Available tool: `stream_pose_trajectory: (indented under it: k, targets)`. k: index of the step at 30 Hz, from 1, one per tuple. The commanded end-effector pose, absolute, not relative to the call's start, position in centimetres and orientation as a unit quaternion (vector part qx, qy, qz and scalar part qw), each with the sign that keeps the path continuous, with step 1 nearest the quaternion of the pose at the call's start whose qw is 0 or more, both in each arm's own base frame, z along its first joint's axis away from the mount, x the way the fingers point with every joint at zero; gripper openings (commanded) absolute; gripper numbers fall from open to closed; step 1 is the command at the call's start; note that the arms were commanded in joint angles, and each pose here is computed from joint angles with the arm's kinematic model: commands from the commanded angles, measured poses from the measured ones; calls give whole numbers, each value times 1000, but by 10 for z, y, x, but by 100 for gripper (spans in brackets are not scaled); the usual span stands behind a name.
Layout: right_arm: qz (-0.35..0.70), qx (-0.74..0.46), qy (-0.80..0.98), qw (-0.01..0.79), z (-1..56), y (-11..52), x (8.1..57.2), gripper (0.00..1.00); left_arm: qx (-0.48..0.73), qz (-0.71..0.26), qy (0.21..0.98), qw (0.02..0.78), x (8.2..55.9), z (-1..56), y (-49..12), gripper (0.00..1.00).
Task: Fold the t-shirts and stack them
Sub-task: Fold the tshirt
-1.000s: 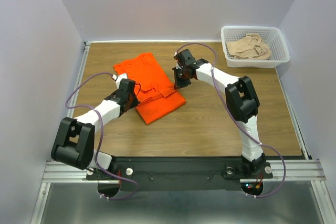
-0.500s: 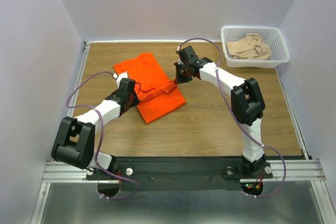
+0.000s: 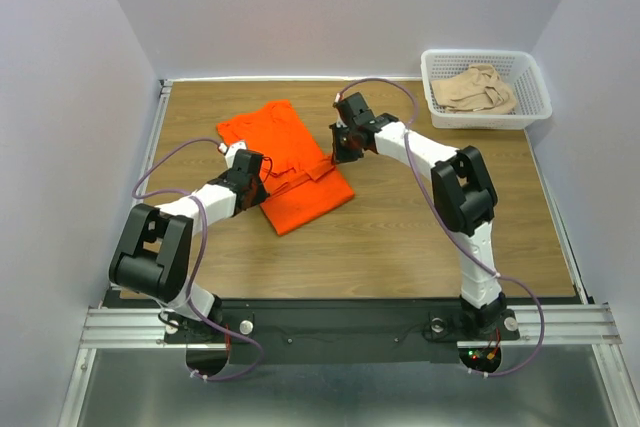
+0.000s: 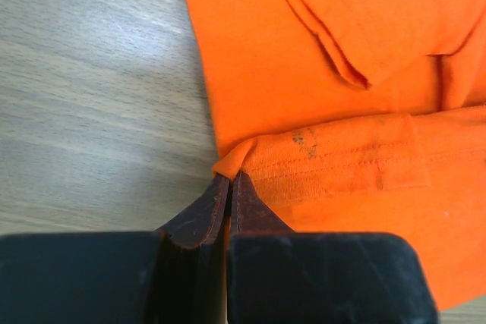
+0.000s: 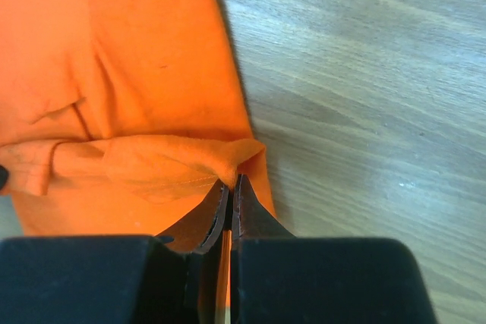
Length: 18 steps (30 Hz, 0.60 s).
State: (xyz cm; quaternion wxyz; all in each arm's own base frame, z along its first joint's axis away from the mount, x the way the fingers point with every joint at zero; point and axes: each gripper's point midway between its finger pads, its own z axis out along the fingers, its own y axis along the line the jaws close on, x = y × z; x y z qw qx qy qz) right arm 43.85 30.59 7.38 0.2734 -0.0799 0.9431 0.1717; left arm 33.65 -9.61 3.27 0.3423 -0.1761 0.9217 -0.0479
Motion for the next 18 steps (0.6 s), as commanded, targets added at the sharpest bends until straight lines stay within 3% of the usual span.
stream_pose_trajectory:
  k: [1, 3, 5, 8, 9, 11, 12, 14, 18]
  targets:
    - [179, -78, 932, 307, 84, 316, 459, 1, -200, -24, 918, 342, 340, 34, -86, 0]
    - [177, -77, 932, 306, 81, 316, 460, 5, -202, -26, 917, 343, 341, 34, -87, 0]
    - [176, -77, 932, 308, 82, 316, 461, 16, -201, -28, 916, 346, 342, 36, -88, 5]
    - [187, -77, 926, 318, 97, 317, 459, 30, -203, -31, 911, 357, 345, 49, -88, 29]
    - [191, -76, 924, 321, 103, 317, 457, 37, -201, -35, 909, 364, 346, 55, -88, 42]
    - [200, -85, 918, 332, 118, 320, 450, 42, -202, -43, 899, 386, 349, 76, -87, 55]
    - [204, -92, 915, 335, 123, 326, 445, 43, -202, -44, 894, 397, 351, 86, -86, 69]
    - [208, -103, 912, 338, 129, 330, 434, 43, -201, -53, 886, 415, 349, 107, -85, 77]
    - [219, -137, 906, 336, 127, 352, 404, 42, -196, -72, 878, 430, 339, 133, -89, 79]
